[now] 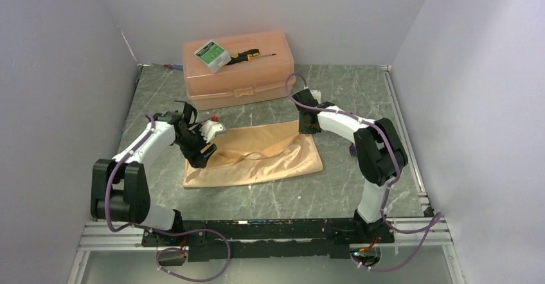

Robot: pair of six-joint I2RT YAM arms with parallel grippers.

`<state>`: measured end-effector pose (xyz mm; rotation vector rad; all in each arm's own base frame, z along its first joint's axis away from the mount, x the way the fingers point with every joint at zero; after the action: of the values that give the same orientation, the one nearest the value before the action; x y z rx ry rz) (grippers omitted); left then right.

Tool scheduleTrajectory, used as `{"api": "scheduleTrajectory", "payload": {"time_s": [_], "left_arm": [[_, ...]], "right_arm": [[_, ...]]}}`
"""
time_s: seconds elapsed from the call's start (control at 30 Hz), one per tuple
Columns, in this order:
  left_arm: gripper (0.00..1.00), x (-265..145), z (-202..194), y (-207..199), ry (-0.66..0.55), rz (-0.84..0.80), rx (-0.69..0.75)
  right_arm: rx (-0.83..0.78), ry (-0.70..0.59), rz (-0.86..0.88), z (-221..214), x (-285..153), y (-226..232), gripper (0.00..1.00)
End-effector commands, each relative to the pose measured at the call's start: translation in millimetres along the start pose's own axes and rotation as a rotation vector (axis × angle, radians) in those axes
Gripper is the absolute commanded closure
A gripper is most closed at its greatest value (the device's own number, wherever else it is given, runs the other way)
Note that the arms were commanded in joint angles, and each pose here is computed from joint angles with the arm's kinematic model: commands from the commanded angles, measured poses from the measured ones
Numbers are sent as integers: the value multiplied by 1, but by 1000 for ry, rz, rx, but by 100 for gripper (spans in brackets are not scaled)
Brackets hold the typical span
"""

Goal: Fold the napkin into a case and place the utensils inside
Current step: Fold and flatten the napkin at the center of the board.

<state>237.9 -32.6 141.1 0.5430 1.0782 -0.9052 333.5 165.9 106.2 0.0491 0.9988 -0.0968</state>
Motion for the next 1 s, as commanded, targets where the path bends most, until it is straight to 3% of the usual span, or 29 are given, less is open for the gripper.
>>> {"api": "scheduleTrajectory", "payload": {"time_s": [0.0,0.2,0.43,0.8,0.97], "left_arm": [[28,14,6,9,-22,-2,39],[24,22,10,28,-19,87,115],[22,24,7,22,-37,14,288],[30,42,6,16,-34,-23,398],[43,49,8,15,-40,-45,371]], "right_arm": [[18,-75,-3,23,-3,4,100],[16,-78,-25,27,0,2,100],[45,-80,-16,35,4,-5,100],[43,-59,-8,39,12,1,100],[44,-51,-11,34,13,0,100]]}}
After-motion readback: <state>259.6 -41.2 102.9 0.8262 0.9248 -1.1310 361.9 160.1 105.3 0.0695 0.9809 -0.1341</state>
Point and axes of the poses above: each gripper's point midway between its finger pads, its own x axis out along the fingers, its own y axis along the line the jaws close on, z = x × y, the point moved 8 cm from there along -x, back along the fingers, and after that the axes turned 1 degree about x, right-handed, at the moved point
